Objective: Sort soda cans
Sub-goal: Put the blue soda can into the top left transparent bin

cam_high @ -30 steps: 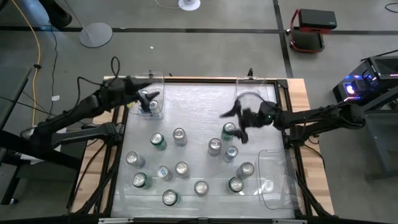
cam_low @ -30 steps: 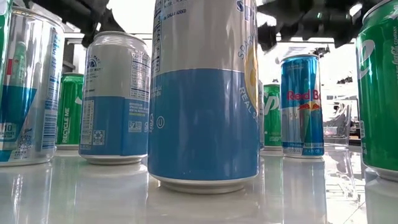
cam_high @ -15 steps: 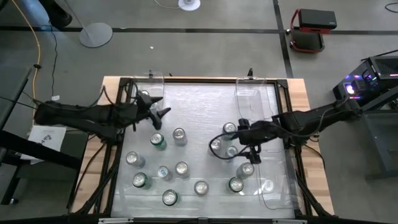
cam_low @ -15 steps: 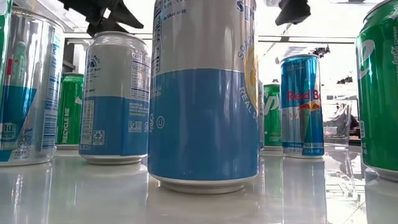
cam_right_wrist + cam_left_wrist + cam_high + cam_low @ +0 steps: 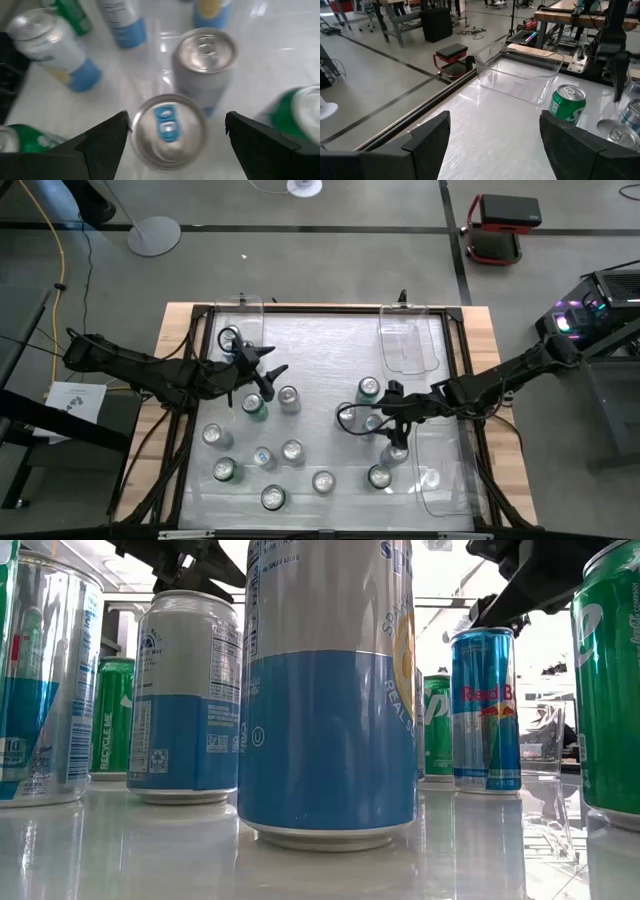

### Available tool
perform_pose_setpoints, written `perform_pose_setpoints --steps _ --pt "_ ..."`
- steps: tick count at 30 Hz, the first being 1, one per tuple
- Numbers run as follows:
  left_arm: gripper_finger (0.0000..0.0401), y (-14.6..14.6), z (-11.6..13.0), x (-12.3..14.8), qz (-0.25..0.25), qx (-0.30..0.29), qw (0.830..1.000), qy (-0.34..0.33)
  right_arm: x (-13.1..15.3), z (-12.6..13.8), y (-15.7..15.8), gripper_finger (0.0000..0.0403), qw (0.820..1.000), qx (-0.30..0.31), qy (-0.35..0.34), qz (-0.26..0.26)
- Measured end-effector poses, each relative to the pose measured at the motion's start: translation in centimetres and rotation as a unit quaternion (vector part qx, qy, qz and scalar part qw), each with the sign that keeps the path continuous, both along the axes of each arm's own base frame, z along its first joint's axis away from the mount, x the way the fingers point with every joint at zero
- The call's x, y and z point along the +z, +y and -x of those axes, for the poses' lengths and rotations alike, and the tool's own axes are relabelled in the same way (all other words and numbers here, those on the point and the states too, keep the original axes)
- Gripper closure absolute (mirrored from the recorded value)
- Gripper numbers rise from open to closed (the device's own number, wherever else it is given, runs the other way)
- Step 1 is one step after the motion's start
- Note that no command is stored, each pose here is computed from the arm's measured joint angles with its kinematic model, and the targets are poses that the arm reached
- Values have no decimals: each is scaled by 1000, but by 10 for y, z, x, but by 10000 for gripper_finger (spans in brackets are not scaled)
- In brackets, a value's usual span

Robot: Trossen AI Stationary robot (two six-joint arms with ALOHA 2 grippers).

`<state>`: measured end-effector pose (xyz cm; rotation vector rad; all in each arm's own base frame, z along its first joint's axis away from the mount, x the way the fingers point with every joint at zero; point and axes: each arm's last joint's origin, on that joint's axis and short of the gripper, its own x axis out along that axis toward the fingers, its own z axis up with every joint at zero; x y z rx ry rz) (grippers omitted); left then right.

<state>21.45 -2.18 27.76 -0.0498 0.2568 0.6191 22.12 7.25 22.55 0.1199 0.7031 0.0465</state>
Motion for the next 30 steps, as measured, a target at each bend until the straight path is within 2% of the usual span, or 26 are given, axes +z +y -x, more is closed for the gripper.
perform_pose_setpoints --steps 3,13,17,24,30 --pt "119 -1 -2 -1 -1 3 1000 -3 -7 1 1 78 1000 11 -6 -12" --pt "119 -1 -2 1 0 5 1000 -11 -24 5 -2 85 1000 6 -19 0" --pt "119 -1 -3 2 1 5 1000 -19 -24 5 -1 111 1000 5 -24 8" --pt "119 -1 -3 3 -1 4 1000 -22 -24 5 -1 187 1000 5 -26 12" --pt "119 -1 -3 3 -1 3 1000 -22 -18 3 0 193 999 14 -26 12"
